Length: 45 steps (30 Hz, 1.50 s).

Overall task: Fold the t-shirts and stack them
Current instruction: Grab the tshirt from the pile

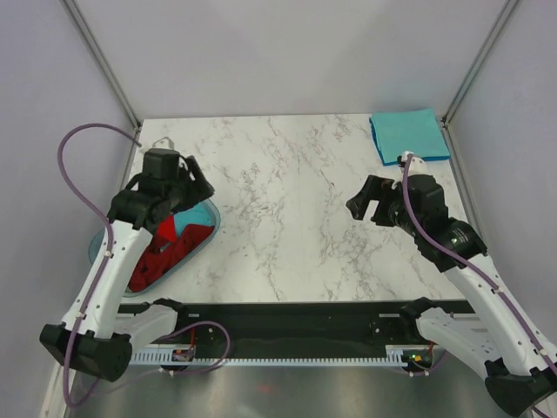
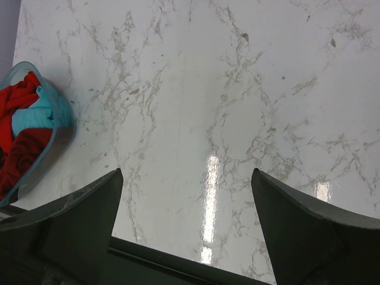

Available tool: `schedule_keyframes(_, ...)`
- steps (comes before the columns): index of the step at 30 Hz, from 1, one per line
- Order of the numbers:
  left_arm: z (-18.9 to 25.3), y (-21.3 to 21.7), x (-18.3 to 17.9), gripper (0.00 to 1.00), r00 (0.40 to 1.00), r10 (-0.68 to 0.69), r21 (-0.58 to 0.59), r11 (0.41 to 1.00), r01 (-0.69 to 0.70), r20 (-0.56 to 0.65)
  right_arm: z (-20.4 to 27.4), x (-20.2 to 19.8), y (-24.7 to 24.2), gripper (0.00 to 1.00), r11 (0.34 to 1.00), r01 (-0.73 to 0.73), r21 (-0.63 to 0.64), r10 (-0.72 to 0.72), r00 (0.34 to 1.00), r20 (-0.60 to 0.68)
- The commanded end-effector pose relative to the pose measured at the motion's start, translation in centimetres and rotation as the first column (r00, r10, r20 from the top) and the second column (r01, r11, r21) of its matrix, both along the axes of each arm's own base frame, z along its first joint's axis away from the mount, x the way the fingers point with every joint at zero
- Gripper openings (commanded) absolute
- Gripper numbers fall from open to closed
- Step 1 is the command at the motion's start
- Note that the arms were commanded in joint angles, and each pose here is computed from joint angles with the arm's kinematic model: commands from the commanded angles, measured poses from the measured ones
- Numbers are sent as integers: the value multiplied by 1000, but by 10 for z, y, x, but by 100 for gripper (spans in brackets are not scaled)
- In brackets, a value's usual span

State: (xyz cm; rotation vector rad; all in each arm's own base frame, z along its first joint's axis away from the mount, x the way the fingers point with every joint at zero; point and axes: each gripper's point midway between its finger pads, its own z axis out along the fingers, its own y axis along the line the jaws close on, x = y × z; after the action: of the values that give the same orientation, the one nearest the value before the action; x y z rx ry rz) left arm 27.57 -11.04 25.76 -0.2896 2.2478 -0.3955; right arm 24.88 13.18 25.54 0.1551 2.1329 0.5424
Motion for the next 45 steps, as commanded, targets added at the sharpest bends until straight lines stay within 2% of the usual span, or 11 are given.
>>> schedule_keyframes(1, -19, 78, -13, 74, 886, 428, 12, 901, -433, -180, 3, -3, 5, 98, 999, -32, 24, 31, 999, 27)
schedule_keyframes(3, -31, 97, -21, 72, 813, 527, 45, 845, -534, -250, -3, -6, 8, 98, 998, -52, 28, 51, 998, 19)
schedule_keyframes(5, -44, 124, -38, 70, 681, 669, 119, 734, -669, -296, -7, -7, 7, 98, 998, -52, 25, 52, 999, 18)
schedule_keyframes(10, -57, 169, -64, 73, 427, 867, 169, 475, -864, -257, -11, -12, 12, 98, 995, -93, 37, 93, 996, 12)
schedule_keyframes(20, -90, 231, -94, 77, 10, 972, 176, 53, -983, -236, -10, -27, 41, 98, 960, -241, 139, 246, 969, -15)
schedule_keyframes(25, -101, 243, -70, 74, 0, 973, 58, 14, -998, -231, -14, -32, 50, 98, 945, -272, 180, 285, 957, -48)
schedule_keyframes(30, -116, 252, -76, 64, -60, 970, 109, -35, -993, -236, -1, -43, 58, 98, 919, -312, 242, 329, 944, -31)
schedule_keyframes(32, -113, 253, -70, 47, -50, 970, 91, -29, -995, -239, 9, -45, 61, 98, 908, -325, 264, 337, 941, 0)
schedule_keyframes(33, -110, 253, -67, 16, -42, 970, 80, -23, -997, -239, 13, -45, 61, 98, 907, -326, 267, 335, 942, 14)
schedule_keyframes(34, -98, 254, -61, 3, -19, 972, 49, -8, -999, -232, 16, -44, 60, 98, 908, -321, 268, 327, 945, 26)
schedule_keyframes(45, 63, 249, -34, 2, 184, 982, -332, 161, -929, -40, 17, -47, 58, 98, 907, -306, 289, 312, 950, 24)
